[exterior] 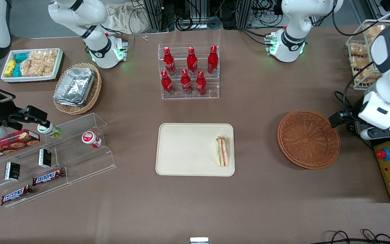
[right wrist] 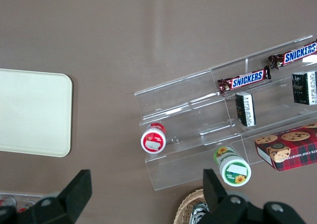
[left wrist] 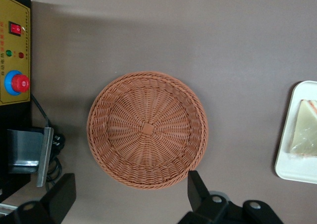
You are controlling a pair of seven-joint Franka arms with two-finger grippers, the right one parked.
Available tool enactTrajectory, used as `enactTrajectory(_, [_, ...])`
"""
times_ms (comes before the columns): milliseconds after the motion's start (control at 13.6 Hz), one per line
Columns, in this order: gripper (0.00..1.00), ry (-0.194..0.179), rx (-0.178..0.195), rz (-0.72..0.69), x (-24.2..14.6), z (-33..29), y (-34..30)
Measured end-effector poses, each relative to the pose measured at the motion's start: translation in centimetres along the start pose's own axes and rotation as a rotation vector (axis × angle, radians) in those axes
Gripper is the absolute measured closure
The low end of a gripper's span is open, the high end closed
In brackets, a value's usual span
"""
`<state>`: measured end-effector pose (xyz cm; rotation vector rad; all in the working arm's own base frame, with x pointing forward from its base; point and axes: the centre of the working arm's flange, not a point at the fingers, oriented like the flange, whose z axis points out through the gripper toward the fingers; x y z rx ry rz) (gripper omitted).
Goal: Place sandwich from basket to tray
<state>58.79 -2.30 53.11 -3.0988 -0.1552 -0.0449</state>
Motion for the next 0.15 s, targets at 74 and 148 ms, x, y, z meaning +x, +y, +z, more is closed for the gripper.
enactTrajectory(74, [0.00,-0.010,0.000,0.006,-0.09,-0.29,-0.09])
enactTrajectory(148, [0.00,-0.026,0.001,0.007,-0.17,-0.77,-0.08])
